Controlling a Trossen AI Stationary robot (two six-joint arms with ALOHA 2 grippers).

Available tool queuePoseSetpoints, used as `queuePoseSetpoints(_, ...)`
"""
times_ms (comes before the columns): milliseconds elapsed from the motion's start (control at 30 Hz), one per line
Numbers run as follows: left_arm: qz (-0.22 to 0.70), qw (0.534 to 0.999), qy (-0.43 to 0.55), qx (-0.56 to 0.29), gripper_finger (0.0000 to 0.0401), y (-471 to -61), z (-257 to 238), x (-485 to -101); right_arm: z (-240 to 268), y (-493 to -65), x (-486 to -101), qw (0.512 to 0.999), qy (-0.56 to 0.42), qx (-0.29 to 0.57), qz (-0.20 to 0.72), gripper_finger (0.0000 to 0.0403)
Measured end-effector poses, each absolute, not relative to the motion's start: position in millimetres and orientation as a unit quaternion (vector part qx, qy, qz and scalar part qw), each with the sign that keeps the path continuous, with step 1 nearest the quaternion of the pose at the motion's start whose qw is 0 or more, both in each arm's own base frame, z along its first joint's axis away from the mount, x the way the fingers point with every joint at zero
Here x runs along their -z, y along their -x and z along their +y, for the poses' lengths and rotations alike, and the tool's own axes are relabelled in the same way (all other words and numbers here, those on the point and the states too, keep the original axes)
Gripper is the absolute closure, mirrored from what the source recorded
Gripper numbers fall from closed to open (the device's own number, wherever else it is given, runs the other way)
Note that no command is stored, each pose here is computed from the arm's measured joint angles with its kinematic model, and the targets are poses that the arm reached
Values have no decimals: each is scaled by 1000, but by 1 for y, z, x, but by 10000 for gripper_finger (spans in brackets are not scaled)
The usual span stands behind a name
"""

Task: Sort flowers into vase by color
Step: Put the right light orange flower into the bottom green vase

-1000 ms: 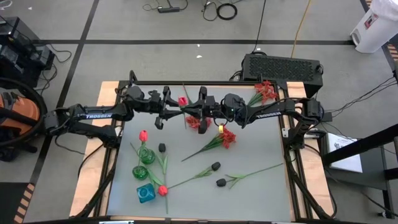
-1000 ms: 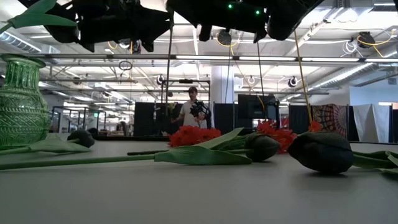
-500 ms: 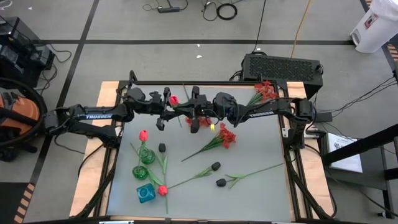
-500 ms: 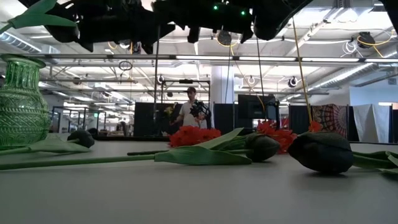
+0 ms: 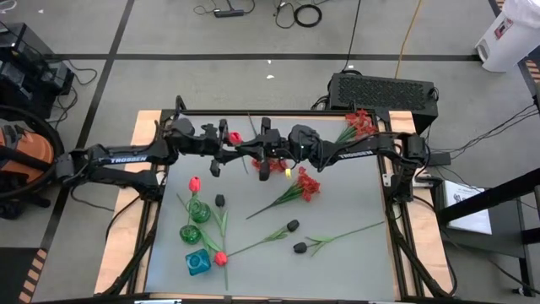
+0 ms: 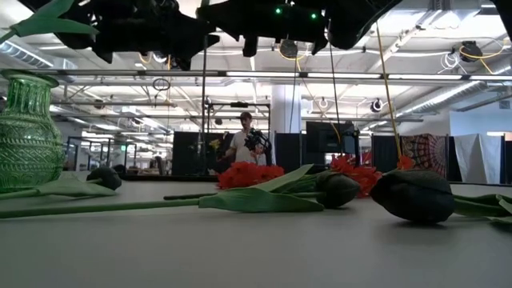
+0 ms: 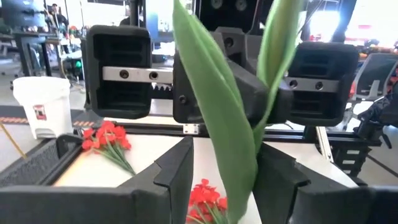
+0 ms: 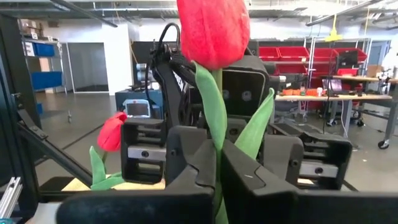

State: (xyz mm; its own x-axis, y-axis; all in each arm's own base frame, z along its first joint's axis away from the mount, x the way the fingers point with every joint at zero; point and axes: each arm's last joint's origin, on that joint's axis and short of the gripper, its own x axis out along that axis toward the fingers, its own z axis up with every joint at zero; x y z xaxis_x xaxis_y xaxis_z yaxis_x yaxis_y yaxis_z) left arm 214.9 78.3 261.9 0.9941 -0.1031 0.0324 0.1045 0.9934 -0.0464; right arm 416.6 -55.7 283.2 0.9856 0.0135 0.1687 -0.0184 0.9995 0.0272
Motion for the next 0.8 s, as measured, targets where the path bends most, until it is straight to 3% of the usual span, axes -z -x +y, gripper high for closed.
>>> queuePoseSetpoints(433, -12, 999, 25, 43, 265, -214, 78, -262, -56, -417, -283, 996, -13, -5, -86, 403)
queuePoseSetpoints(733, -12, 999, 26, 44, 380, -214, 78, -262, -57, -417, -283, 996, -7, 1, -84, 403)
queuePoseSetpoints(800, -12, 999, 26, 44, 389, -214, 78, -262, -57, -417, -283, 996, -7, 1, -84, 402)
